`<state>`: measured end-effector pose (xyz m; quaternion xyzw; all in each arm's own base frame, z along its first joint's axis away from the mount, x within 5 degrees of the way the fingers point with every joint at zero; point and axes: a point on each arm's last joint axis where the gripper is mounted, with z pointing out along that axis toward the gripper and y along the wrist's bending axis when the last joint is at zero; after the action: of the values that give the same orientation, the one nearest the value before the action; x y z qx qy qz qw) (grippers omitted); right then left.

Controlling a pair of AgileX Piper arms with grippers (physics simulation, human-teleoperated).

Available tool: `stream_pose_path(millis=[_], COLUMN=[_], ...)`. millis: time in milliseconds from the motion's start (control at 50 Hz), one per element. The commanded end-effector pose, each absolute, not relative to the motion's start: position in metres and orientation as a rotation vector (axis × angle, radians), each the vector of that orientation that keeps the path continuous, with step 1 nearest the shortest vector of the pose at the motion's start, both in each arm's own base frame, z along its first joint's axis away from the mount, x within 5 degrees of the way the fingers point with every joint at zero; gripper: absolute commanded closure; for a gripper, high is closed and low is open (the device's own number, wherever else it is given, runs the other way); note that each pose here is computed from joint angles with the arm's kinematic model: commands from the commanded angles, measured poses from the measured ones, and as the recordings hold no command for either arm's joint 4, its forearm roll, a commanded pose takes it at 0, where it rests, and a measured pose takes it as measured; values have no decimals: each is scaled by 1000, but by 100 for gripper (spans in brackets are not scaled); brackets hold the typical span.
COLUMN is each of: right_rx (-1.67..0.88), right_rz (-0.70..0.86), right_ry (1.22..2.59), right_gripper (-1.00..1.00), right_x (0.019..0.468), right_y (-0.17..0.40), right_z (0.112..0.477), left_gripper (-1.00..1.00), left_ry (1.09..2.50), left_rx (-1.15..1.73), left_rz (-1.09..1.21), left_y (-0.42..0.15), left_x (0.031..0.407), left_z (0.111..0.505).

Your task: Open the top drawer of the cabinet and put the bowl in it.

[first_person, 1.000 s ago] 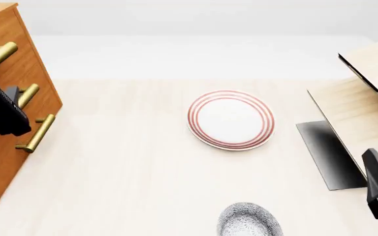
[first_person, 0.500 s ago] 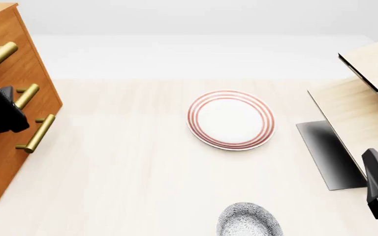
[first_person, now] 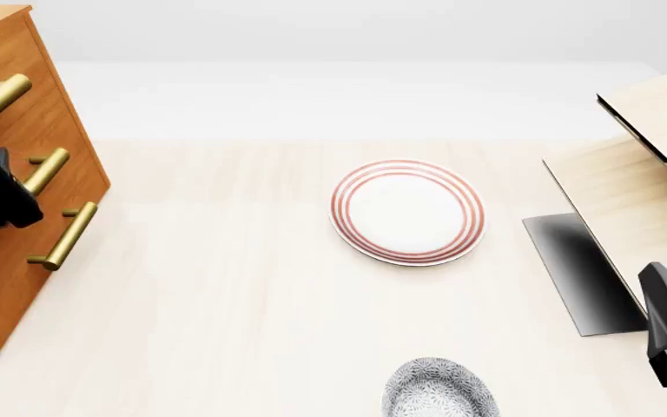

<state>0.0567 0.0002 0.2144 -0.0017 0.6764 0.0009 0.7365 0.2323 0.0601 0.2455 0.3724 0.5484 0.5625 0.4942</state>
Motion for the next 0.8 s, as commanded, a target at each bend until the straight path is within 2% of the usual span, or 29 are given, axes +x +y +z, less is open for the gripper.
stream_pose_path(millis=[20,360,380,800], right_rx=[-3,-3,-3,-3], right_rz=[1,2,2,2], right_ry=[1486,1486,1486,1486], right_gripper=[-100,-100,-100,-100], right_x=[57,57,57,57], right_y=[0,0,0,0], right_z=[214,214,214,214], left_gripper=[-100,-100,100,100], left_ry=[1343,1371,1368,1339], left_rx=[881,861,860,918], left_rz=[1387,1399,1401,1403], left_y=[68,78,77,64], left_x=[236,240,240,226], left_z=[246,241,241,248])
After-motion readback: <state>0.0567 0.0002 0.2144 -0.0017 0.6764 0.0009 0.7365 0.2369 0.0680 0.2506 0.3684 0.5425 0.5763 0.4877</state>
